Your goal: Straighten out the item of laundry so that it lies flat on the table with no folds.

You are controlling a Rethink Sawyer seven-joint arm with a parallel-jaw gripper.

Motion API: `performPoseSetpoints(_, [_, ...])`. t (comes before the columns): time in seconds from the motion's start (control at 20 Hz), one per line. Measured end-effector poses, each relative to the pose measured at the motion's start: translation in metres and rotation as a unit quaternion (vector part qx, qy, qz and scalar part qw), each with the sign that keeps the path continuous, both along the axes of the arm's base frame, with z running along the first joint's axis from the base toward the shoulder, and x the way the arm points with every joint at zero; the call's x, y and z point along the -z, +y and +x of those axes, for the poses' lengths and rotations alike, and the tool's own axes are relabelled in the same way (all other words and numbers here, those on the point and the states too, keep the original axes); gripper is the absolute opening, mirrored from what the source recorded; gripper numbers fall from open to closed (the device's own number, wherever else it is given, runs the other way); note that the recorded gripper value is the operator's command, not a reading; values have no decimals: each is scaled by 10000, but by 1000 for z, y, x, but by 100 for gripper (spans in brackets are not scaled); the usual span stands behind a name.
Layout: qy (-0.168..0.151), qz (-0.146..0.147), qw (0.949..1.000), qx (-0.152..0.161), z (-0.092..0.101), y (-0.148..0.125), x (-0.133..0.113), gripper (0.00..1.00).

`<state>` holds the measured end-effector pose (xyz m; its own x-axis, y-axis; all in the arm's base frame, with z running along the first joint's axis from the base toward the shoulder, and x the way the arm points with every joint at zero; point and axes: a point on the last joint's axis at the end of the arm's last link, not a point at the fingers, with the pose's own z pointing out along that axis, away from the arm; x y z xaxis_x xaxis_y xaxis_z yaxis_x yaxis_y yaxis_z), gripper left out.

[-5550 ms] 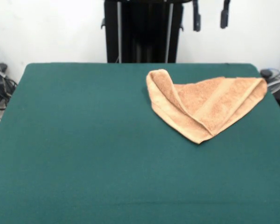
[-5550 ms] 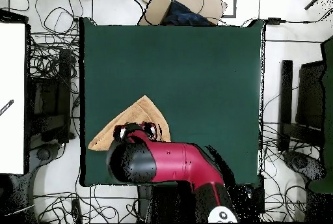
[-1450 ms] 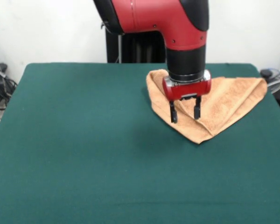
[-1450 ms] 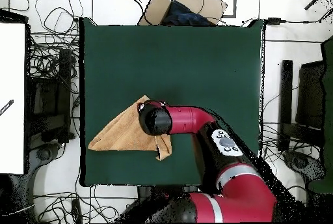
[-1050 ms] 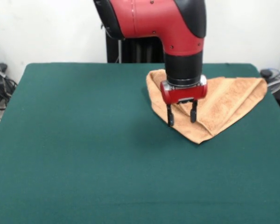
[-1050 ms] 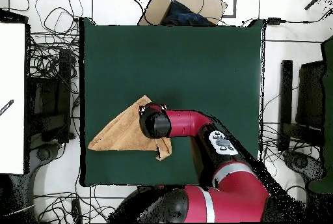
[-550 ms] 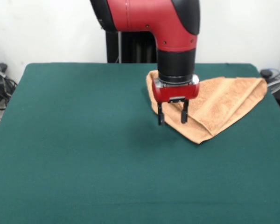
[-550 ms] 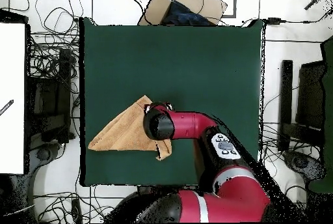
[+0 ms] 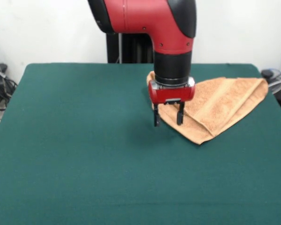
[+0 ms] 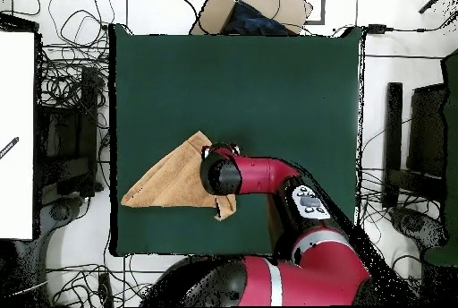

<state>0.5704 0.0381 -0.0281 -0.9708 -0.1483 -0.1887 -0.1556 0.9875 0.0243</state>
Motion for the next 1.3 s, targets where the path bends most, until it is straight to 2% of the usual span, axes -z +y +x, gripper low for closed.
performPoseSetpoints(0.15, [26,-4,10000,-16,-11,4,16,100])
performPoseSetpoints(0.4, [51,0,10000,-48,-22,9,26,100])
performPoseSetpoints(0.75, [-70,-82,9999,-111,-27,12,25,100])
performPoseSetpoints(1.1, [-20,-69,9998,-183,-38,21,22,100])
performPoseSetpoints(1.3, [-68,-79,9997,-206,-39,23,22,100])
